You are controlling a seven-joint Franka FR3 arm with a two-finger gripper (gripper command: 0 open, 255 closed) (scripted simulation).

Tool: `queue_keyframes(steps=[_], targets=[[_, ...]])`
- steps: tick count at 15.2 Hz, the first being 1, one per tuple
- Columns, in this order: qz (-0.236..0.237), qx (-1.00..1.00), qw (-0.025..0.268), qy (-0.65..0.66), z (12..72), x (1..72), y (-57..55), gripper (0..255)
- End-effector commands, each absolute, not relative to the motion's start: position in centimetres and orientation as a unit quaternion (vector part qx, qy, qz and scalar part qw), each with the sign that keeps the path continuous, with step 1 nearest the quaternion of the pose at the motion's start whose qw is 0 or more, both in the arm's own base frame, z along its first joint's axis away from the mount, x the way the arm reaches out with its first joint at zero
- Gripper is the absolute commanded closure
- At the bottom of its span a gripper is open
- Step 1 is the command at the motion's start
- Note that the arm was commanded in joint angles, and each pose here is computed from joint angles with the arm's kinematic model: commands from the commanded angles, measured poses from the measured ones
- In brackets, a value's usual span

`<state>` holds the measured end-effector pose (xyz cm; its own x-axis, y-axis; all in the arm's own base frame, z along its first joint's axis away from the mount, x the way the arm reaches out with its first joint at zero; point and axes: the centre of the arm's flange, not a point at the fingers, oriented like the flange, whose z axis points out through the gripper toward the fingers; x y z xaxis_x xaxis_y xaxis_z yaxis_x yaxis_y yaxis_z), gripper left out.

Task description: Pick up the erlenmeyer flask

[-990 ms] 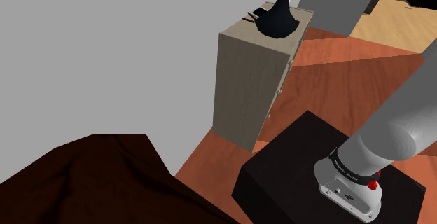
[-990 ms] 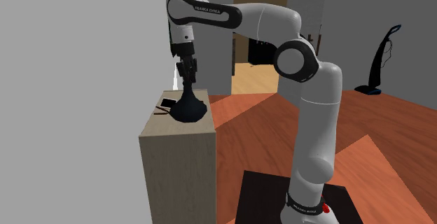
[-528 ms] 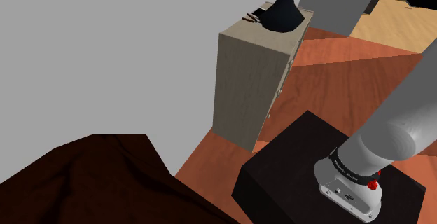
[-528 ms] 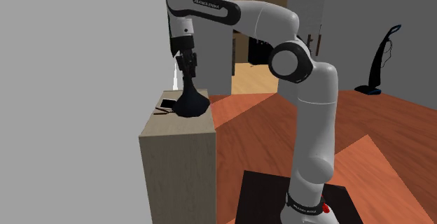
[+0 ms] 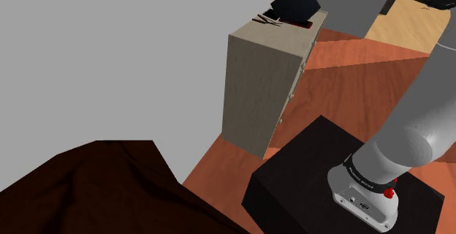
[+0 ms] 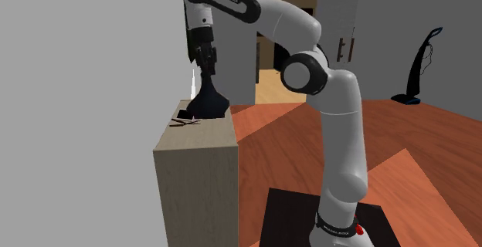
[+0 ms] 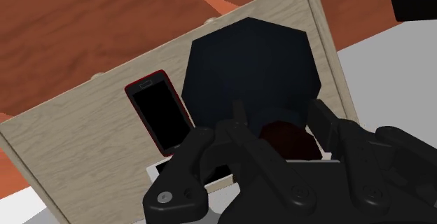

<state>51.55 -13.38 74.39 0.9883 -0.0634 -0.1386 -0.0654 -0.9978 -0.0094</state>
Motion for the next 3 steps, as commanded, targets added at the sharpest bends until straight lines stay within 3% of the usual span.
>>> queue_keyframes(steps=[1, 3], targets=[[0.069, -0.997, 0.007, 0.032, 75.51, 51.41, -13.23, 255], [0.069, -0.997, 0.007, 0.032, 75.60, 51.41, -13.23, 255]])
